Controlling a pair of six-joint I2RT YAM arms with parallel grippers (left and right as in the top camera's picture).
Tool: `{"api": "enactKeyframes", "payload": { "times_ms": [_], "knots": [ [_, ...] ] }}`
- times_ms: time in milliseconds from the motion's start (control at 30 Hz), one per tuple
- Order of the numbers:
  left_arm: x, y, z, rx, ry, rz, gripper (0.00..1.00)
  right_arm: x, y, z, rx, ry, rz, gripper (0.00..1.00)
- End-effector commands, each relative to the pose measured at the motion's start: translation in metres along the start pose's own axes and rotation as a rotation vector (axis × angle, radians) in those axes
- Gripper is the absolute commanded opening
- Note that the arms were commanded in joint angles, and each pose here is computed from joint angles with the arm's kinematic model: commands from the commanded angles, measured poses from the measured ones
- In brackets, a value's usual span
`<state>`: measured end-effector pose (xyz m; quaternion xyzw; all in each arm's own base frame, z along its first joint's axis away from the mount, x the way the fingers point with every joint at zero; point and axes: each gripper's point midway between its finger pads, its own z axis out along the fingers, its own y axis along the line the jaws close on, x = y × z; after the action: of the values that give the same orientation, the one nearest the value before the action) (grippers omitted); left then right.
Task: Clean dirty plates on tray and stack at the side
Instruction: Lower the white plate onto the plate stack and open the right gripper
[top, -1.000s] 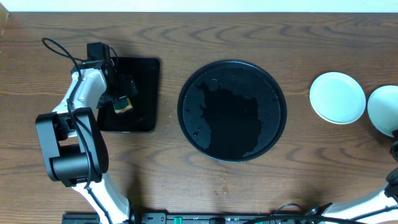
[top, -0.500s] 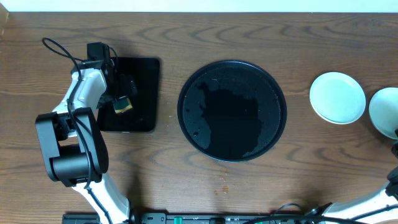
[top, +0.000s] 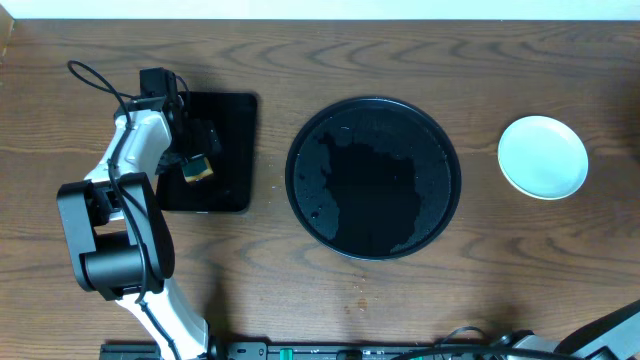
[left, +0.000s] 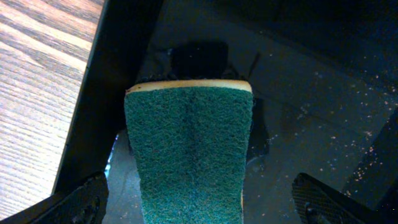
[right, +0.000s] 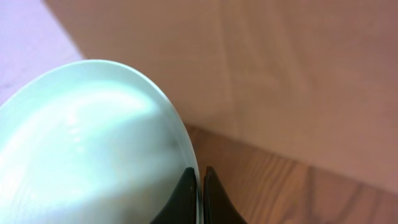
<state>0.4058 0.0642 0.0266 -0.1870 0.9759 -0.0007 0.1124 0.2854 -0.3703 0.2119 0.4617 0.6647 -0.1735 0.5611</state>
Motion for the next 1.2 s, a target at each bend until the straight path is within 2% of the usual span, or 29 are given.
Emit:
{"api": "enactKeyframes", "payload": {
  "times_ms": [0, 167, 300, 467, 567, 600, 633, 667, 733, 933, 1100, 1167],
  "knots": [
    [0.003, 0.003, 0.004, -0.013, 0.014, 0.003, 0.94, 0.05, 0.044, 0.002, -0.149, 0.178, 0.05, 0.01],
    [0.003, 0.003, 0.004, -0.012, 0.014, 0.003, 0.94, 0.126, 0.099, 0.003, -0.239, 0.354, -0.091, 0.01],
    [0.003, 0.003, 0.004, -0.012, 0.014, 0.003, 0.94, 0.177, 0.113, 0.007, -0.197, 0.434, -0.163, 0.01],
    [0.003, 0.003, 0.004, -0.012, 0.014, 0.003, 0.94, 0.21, 0.11, 0.018, -0.166, 0.474, -0.195, 0.01],
    [0.003, 0.003, 0.004, -0.012, 0.014, 0.003, 0.94, 0.216, 0.107, 0.02, -0.165, 0.481, -0.225, 0.02],
    [0.003, 0.003, 0.004, -0.012, 0.014, 0.003, 0.94, 0.216, 0.107, 0.02, -0.169, 0.48, -0.242, 0.18],
    [0.003, 0.003, 0.004, -0.012, 0.014, 0.003, 0.94, 0.215, 0.109, 0.019, -0.183, 0.478, -0.257, 0.51],
    [0.003, 0.003, 0.004, -0.012, 0.014, 0.003, 0.94, 0.213, 0.112, 0.017, -0.206, 0.476, -0.28, 0.99],
    [0.003, 0.003, 0.004, -0.012, 0.014, 0.003, 0.94, 0.205, 0.123, 0.011, -0.271, 0.463, -0.333, 0.99],
    [0.003, 0.003, 0.004, -0.012, 0.014, 0.003, 0.94, 0.153, 0.155, -0.03, -0.363, 0.389, -0.336, 0.99],
    [0.003, 0.003, 0.004, -0.013, 0.014, 0.003, 0.94, 0.132, 0.186, -0.101, -0.476, 0.411, -0.376, 0.99],
    [0.003, 0.003, 0.004, -0.012, 0.014, 0.003, 0.94, 0.136, 0.201, -0.137, -0.57, 0.431, -0.466, 0.99]
  ]
}}
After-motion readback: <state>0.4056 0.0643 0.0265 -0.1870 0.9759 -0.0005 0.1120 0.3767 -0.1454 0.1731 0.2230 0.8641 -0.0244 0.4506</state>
